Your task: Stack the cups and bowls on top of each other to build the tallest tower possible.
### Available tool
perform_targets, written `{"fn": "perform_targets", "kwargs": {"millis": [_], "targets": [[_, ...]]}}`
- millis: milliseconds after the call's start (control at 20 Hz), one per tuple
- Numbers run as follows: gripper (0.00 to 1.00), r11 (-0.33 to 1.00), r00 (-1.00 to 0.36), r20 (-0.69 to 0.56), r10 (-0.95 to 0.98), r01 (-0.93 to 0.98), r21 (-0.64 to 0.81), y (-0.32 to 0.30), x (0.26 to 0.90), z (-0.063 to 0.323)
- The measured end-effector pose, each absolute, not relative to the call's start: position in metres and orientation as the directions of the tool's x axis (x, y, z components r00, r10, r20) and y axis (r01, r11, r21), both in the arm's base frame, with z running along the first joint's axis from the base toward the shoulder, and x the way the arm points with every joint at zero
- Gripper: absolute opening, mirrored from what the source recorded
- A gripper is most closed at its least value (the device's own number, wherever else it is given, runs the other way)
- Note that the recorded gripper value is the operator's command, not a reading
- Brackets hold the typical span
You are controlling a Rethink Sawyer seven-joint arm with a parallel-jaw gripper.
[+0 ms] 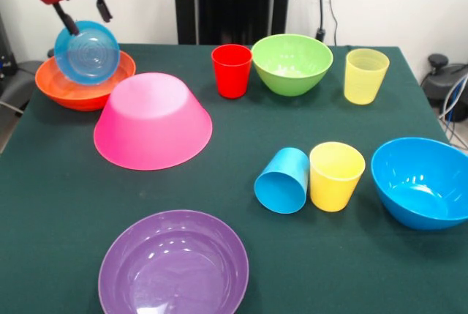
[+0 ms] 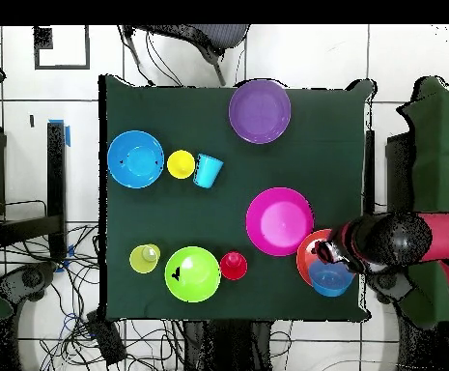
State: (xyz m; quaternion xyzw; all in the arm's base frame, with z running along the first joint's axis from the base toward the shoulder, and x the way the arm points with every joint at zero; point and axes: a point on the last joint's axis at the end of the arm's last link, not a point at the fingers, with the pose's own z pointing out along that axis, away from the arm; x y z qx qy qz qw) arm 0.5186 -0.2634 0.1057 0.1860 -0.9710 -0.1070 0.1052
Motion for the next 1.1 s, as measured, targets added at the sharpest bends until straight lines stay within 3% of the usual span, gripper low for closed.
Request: {"fn": "perform_targets", "kwargs": {"millis": [600,1100], "targets": [[1.00,0.909,-0.893,0.182,-0.412,-0.388,0.153,-0.278,0.503,0.072],[1.00,0.875,-0.840,0.249,-0.483,-0.456,0.162,-0.244,0.495,0.037]]}}
